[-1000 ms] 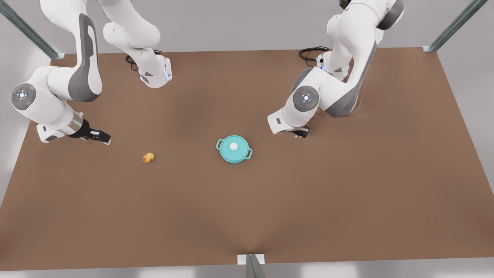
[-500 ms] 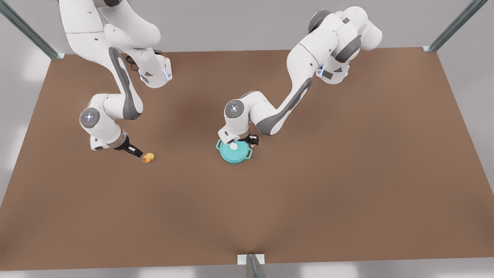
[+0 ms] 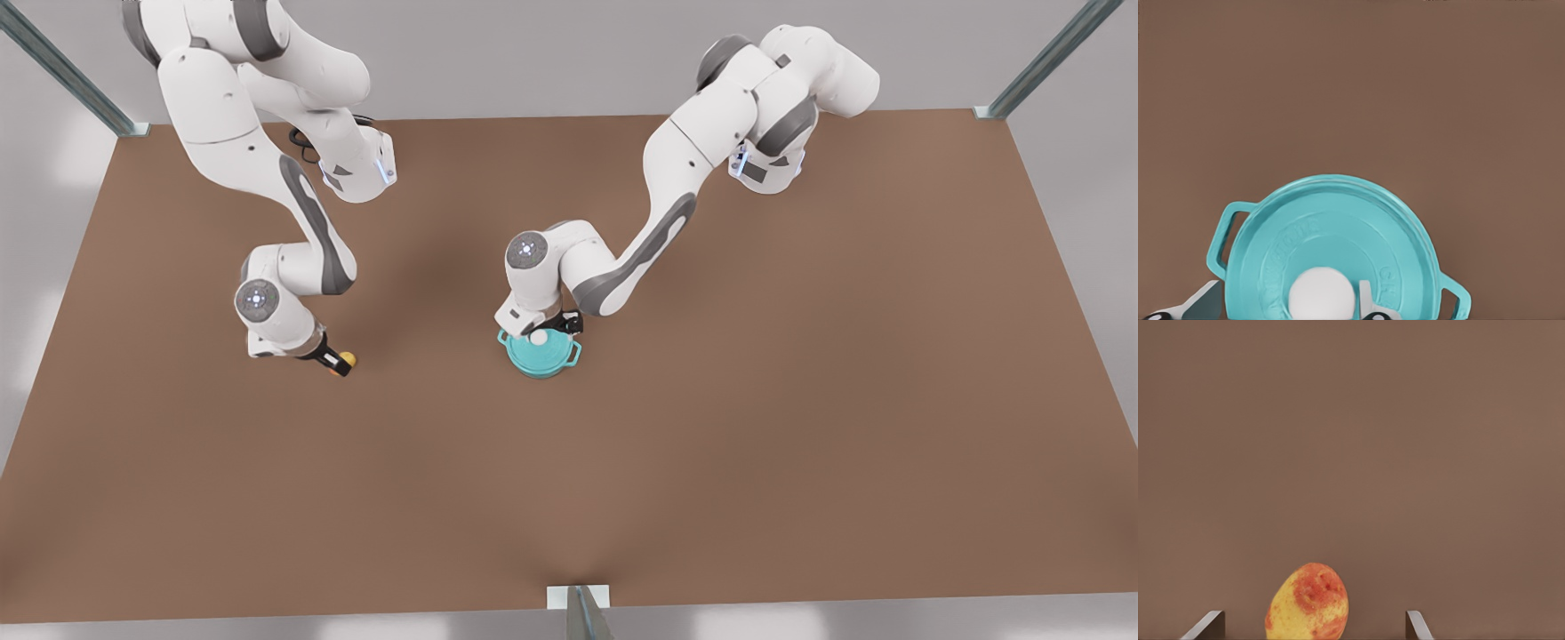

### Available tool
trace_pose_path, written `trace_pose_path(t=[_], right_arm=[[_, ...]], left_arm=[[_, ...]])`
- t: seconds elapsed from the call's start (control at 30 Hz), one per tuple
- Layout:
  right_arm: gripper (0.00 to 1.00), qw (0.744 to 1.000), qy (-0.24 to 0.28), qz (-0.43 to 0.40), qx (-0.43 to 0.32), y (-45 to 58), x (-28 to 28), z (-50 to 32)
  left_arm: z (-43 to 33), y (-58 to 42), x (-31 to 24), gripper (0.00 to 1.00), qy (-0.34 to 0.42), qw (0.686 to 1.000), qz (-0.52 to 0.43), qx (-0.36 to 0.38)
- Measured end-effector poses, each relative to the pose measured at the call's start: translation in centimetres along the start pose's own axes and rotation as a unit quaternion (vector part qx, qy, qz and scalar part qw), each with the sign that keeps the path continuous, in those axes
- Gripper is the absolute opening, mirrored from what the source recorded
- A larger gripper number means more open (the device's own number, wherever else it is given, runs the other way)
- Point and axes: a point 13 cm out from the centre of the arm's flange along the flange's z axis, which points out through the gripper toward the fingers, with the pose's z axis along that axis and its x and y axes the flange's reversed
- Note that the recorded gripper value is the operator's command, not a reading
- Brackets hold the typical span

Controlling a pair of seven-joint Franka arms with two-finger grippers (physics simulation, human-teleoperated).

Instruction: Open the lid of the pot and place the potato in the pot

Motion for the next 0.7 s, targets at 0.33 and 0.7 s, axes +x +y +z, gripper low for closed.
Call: trace_pose_path(t=[0.33,0.7], right_arm=[[1.00,1.000,0.004,0.022,0.020,-0.4,0.1,2.4],[0.99,0.999,0.006,0.039,0.024,0.5,0.9,3.4]], left_arm=[[-1.2,0.0,-1.5,0.45,-0.015,0.998,-0.060,0.007],[7.1,17.3,-17.1,1.00,-0.013,0.980,-0.198,0.011]])
